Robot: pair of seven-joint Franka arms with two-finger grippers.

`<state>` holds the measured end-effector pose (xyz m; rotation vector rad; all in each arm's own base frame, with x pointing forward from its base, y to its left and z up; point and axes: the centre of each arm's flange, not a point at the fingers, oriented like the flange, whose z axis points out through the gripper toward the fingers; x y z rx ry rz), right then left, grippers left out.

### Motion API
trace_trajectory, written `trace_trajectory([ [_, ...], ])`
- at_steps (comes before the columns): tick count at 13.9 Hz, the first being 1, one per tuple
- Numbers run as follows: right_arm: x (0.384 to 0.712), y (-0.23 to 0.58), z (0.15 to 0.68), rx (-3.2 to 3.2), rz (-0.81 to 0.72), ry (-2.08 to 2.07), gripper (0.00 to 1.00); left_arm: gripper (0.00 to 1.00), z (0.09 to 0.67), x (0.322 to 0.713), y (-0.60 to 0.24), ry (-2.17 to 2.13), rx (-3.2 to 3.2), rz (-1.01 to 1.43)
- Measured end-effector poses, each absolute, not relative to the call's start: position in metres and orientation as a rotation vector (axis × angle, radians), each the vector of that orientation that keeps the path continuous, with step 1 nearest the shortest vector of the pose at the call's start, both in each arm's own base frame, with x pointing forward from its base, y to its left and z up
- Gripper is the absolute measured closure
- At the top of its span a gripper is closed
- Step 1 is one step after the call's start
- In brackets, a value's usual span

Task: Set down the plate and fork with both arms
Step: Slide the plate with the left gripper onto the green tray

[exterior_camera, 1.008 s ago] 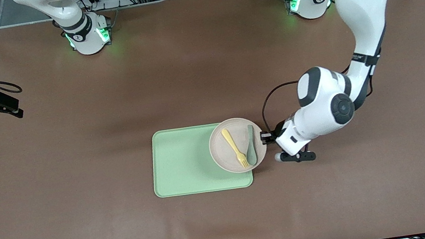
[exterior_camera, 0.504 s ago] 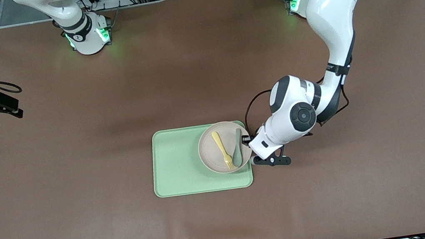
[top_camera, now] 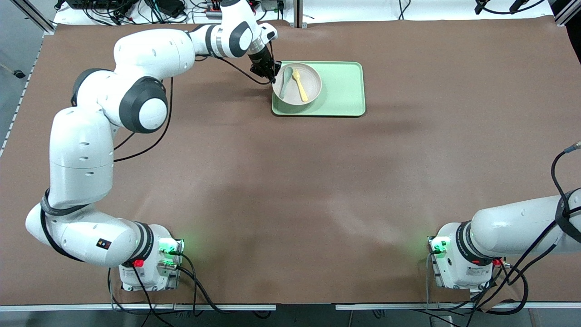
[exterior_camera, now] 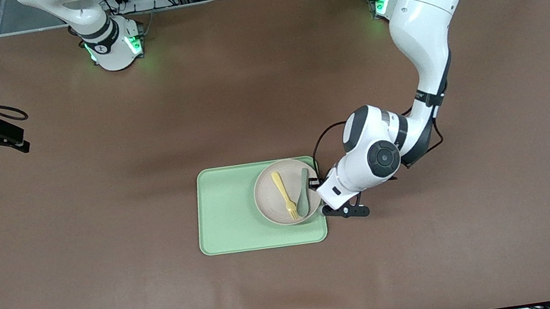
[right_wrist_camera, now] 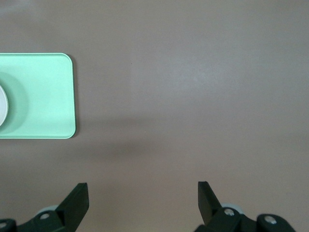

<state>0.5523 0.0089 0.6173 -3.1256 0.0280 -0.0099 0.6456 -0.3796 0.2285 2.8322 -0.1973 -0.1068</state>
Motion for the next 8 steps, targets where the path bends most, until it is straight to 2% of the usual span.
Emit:
trace_trajectory([
  [8,0.553,0.000,0.617,-3.124,-0.013,0.053,0.00,0.96,0.213,0.648,-0.384,-0.192,2.823,-0.066],
])
